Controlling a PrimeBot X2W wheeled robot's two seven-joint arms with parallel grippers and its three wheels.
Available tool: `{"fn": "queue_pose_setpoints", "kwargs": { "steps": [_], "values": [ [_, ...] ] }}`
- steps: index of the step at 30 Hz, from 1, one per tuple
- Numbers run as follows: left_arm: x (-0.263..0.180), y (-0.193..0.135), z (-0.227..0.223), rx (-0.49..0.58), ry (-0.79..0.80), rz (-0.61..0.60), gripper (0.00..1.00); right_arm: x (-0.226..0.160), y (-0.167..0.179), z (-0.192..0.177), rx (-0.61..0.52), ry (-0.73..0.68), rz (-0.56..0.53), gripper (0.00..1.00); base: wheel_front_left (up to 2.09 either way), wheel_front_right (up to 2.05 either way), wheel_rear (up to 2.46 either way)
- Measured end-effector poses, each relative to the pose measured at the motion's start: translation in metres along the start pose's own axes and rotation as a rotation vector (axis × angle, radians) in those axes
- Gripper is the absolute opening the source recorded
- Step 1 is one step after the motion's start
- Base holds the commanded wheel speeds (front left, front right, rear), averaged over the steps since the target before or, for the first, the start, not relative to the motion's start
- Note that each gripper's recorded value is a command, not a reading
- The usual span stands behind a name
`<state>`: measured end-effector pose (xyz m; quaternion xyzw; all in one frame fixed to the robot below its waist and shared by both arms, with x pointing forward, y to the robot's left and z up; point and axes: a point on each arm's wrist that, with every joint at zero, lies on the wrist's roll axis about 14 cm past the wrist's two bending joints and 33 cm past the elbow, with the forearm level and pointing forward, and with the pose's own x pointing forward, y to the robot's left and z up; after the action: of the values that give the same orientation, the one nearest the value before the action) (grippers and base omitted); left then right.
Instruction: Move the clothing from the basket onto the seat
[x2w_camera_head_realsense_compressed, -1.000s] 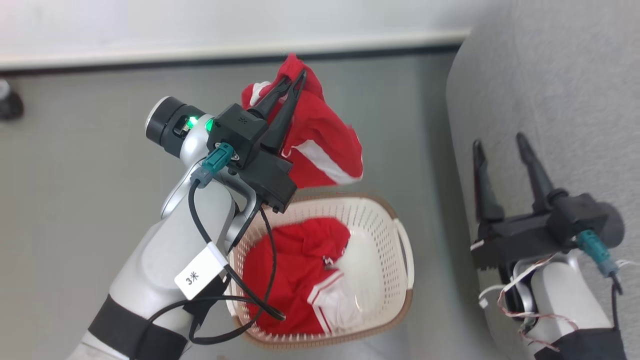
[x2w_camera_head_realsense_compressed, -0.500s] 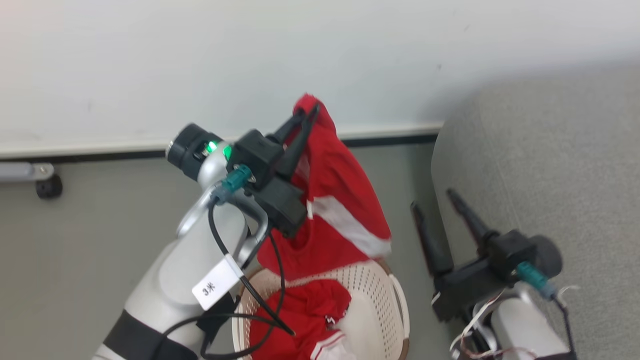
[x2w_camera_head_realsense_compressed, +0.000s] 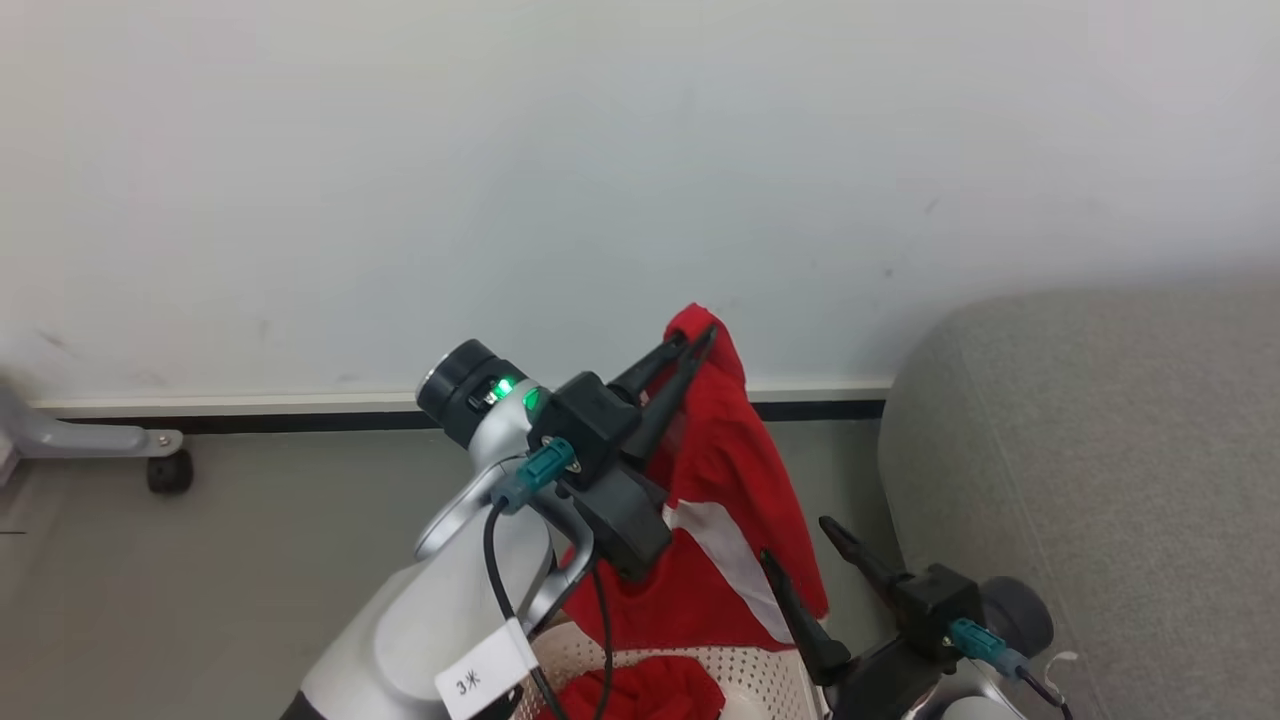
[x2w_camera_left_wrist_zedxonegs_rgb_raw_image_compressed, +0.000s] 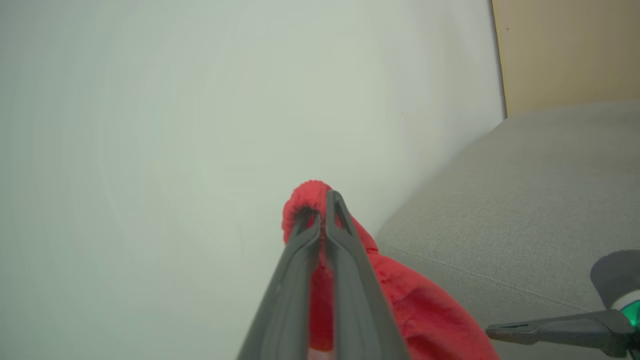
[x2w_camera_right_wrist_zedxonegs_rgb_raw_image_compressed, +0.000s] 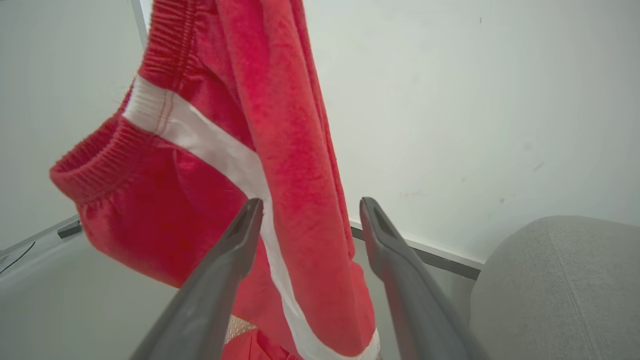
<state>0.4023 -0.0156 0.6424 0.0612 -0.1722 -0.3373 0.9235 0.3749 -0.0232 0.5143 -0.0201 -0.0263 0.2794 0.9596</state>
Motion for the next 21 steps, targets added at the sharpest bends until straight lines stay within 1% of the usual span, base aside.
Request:
{"fn": "queue_pose_setpoints", "kwargs": {
  "steps": [4,8,10,12,13,16,20,21],
  "values": [
    [-0.009,-0.004,0.010,0.008,-0.023,0.001,0.00,0.011,0.012,0.005,-0.038,0.001,0.054,1.00,0.00,0.00,0.00],
    [-0.014,-0.005,0.018,-0.009,-0.047,0.006,0.00,0.022,0.024,0.015,-0.066,-0.009,0.106,1.00,0.00,0.00,0.00],
    [-0.015,-0.005,0.020,-0.008,-0.052,0.006,0.00,0.025,0.030,0.015,-0.065,-0.005,0.128,0.46,0.00,0.00,0.00],
    [-0.017,-0.005,0.018,-0.017,-0.048,0.009,0.00,0.024,0.034,0.012,-0.057,0.003,0.140,0.04,0.00,0.00,0.00],
    [-0.018,-0.006,0.015,-0.024,-0.043,0.011,0.00,0.024,0.036,0.012,-0.051,0.005,0.144,0.00,0.00,0.00,0.00],
    [-0.023,-0.004,0.009,-0.034,-0.030,0.019,0.00,0.024,0.037,0.009,-0.038,0.012,0.148,0.00,0.00,0.00,0.00],
    [-0.028,0.004,-0.001,-0.052,-0.010,0.048,0.00,0.025,0.029,0.015,-0.022,0.001,0.126,0.00,0.00,0.00,0.00],
    [-0.029,0.005,-0.004,-0.058,-0.004,0.055,0.07,0.025,0.025,0.016,-0.018,-0.002,0.117,0.00,0.00,0.00,0.00]
  ]
}}
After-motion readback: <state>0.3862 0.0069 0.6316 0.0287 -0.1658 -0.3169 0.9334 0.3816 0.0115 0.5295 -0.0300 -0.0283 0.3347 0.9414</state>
